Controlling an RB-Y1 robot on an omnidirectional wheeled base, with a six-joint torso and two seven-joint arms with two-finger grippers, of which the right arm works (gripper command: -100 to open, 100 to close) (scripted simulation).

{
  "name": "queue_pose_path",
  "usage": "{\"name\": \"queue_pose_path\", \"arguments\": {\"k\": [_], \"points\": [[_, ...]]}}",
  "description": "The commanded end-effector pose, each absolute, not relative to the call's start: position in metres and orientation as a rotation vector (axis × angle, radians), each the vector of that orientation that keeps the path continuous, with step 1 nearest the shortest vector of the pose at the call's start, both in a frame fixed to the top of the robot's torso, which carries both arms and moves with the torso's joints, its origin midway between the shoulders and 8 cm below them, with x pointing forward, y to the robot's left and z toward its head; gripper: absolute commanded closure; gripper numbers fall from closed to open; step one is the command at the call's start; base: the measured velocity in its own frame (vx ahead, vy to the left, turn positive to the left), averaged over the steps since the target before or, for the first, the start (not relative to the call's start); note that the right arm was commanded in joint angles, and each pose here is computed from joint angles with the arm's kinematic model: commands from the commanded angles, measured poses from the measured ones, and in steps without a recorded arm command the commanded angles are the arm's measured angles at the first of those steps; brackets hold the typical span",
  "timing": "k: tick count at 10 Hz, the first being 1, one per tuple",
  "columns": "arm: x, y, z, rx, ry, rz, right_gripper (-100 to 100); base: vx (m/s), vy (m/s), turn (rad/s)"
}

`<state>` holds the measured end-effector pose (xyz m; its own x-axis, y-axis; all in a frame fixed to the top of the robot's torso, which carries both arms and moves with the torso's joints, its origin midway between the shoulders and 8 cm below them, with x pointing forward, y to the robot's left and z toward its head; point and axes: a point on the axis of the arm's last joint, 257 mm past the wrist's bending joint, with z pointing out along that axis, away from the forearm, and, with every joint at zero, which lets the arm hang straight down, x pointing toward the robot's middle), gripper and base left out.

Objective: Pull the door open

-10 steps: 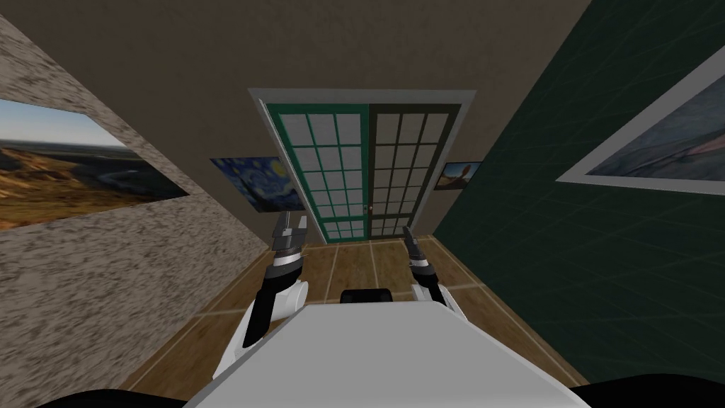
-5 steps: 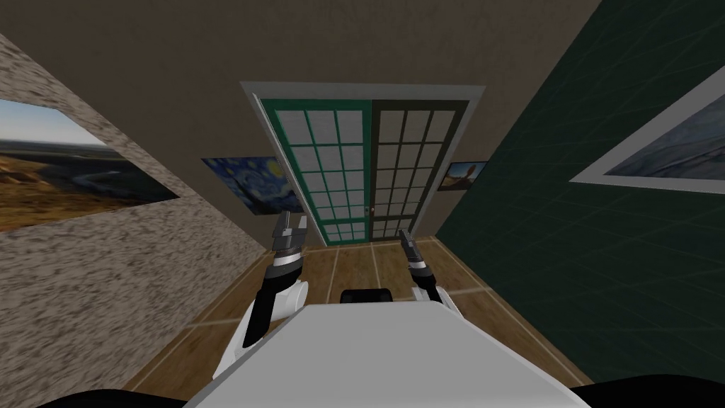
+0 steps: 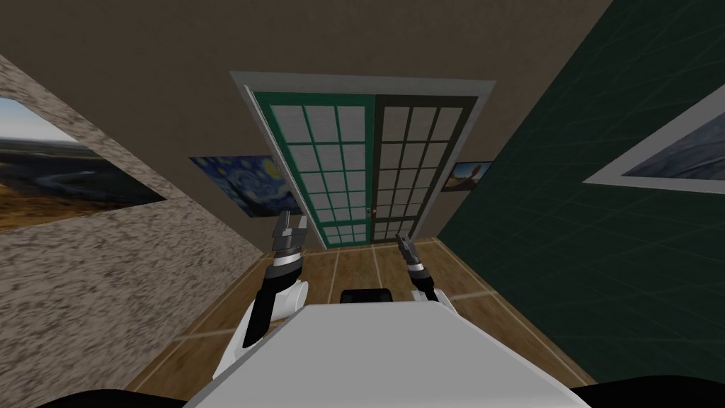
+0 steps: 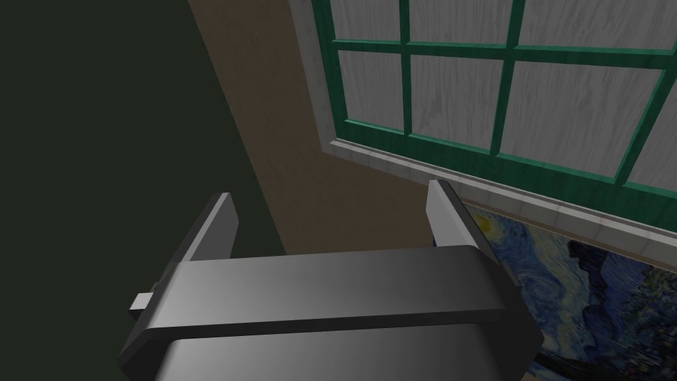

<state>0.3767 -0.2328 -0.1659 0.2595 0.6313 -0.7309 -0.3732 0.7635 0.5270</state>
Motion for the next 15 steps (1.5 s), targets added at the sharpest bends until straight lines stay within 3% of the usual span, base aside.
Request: {"name": "queue_pose_path", "arguments": {"k": [1, 15], "points": [[0.378, -0.23, -0.178, 0.248, 1.141, 0.659, -100, 0.109, 0.05, -0.03], [0.372, -0.213, -0.279, 0.054, 1.349, 0.413, -100, 0.099, 0.048, -0.03]]}}
